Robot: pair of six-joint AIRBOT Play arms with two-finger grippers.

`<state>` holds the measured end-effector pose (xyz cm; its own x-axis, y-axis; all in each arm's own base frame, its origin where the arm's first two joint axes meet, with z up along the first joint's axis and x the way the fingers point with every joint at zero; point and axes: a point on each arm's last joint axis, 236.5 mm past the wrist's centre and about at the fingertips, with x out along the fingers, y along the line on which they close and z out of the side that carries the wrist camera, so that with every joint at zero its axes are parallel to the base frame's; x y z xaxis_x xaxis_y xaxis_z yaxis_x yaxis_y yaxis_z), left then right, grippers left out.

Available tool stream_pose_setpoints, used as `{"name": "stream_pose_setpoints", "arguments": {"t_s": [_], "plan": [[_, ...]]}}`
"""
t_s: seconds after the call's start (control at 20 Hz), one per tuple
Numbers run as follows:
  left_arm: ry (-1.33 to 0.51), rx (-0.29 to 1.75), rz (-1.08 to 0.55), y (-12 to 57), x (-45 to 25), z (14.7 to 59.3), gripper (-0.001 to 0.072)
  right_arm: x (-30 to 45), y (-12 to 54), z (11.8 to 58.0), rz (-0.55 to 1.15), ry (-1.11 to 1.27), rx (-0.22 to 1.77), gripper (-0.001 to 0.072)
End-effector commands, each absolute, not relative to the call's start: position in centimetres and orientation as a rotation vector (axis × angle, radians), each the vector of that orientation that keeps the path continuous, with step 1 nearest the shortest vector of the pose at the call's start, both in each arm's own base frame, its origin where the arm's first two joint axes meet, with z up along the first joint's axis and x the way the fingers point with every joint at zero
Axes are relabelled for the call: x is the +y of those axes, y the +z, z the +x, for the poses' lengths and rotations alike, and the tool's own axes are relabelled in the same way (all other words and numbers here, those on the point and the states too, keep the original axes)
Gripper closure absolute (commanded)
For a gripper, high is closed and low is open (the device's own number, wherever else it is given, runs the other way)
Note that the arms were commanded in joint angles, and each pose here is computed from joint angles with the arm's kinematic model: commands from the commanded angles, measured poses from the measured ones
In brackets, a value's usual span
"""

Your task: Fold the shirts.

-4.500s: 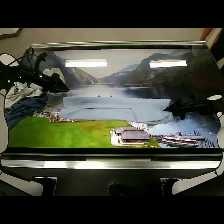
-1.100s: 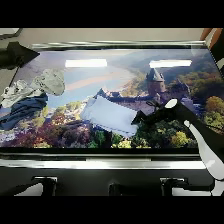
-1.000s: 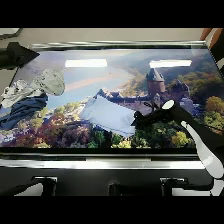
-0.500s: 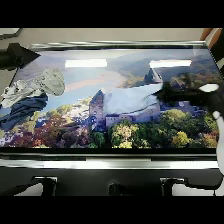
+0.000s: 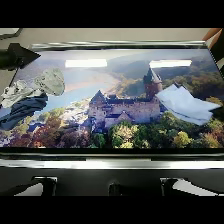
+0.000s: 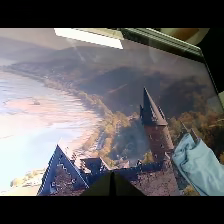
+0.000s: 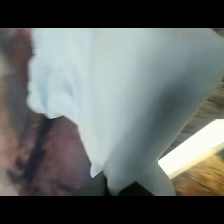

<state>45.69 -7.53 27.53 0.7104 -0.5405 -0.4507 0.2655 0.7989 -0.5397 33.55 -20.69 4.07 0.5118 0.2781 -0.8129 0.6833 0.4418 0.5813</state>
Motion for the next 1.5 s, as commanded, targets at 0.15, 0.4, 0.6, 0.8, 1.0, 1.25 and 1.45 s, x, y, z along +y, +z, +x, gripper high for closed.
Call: {"name": "stream_pose_setpoints", "arguments": {"t_s": [0.15,0.4,0.6,0.8,1.0,1.25,1.45], "plan": [[-0.466,0.638,-0.463,27.5,-7.6,45.7,0.0676,-21.9,-4.1,20.3,1.191,-0.746,1.241,0.0672],[-0.491,0.664,-0.445,27.0,-8.3,45.2,0.0676,-18.2,-7.3,16.8,1.201,-0.769,1.352,0.0672],[-0.500,0.671,-0.442,26.9,-8.7,45.0,0.0676,-18.3,-7.1,16.0,1.205,-0.826,1.355,0.0672],[-0.502,0.671,-0.442,26.9,-8.8,45.0,0.0676,-18.4,-7.1,15.4,1.219,-0.868,1.363,0.0666],[-0.498,0.662,-0.443,27.1,-8.7,45.2,0.0676,-19.4,-5.0,13.4,1.107,-0.888,1.443,0.0219],[-0.483,0.603,-0.365,27.7,-8.0,46.1,0.0678,-32.0,11.7,18.1,0.698,-1.037,0.978,0.0220],[-0.072,0.702,0.015,23.7,-0.9,48.4,0.0679,-28.8,27.9,33.0,0.370,-0.726,0.494,0.0221]]}}
